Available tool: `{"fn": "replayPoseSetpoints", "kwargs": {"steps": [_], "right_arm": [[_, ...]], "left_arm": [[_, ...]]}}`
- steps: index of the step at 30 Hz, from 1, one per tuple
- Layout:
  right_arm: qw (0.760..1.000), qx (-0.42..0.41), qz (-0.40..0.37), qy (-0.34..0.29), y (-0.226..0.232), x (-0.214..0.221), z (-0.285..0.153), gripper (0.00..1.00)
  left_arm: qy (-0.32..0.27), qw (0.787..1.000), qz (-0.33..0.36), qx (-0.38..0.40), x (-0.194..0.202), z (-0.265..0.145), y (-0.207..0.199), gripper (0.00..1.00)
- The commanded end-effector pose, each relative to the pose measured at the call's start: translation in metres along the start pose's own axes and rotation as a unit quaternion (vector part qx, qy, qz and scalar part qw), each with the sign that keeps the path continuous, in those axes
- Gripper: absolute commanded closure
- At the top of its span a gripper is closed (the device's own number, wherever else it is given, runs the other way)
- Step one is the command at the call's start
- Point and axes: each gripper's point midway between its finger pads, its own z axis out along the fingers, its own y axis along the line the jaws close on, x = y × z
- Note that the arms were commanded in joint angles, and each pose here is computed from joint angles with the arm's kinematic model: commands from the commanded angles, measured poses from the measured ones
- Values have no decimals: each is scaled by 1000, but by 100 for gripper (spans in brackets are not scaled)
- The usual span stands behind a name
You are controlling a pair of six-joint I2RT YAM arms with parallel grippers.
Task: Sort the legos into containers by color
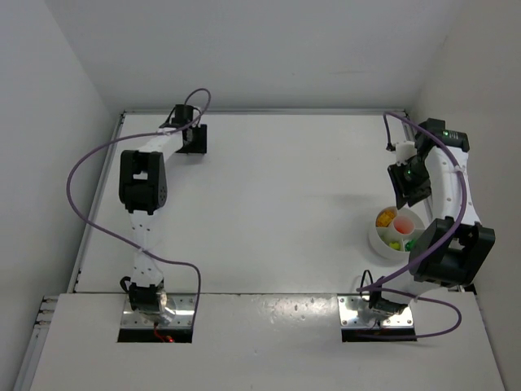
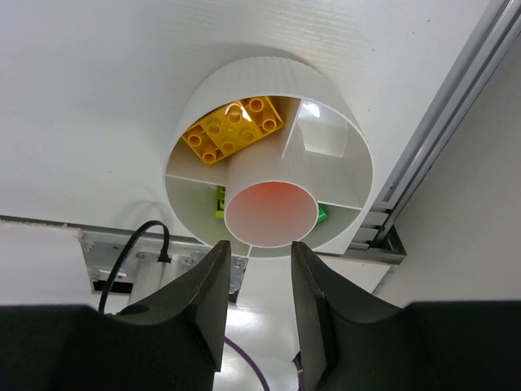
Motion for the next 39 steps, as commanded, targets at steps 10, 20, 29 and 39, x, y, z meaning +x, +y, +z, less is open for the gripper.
{"fn": "replayPoseSetpoints", "kwargs": {"steps": [10,20,29,39], "right_arm": [[1000,1,8,-22,-1,-8,-10,64],[1000,-8,8,-16,1,-6,-5,64],[1000,-12,8,-18,3,-7,-5,64],[1000,-16,8,-20,4,-8,-5,64]], "left_arm": [[-6,999,-36,-23,-17,56,0,35],[9,998,-55,-36,-5,67,13,40],[12,996,-69,-49,-3,67,21,50],[18,991,-104,-86,5,76,35,51]]}}
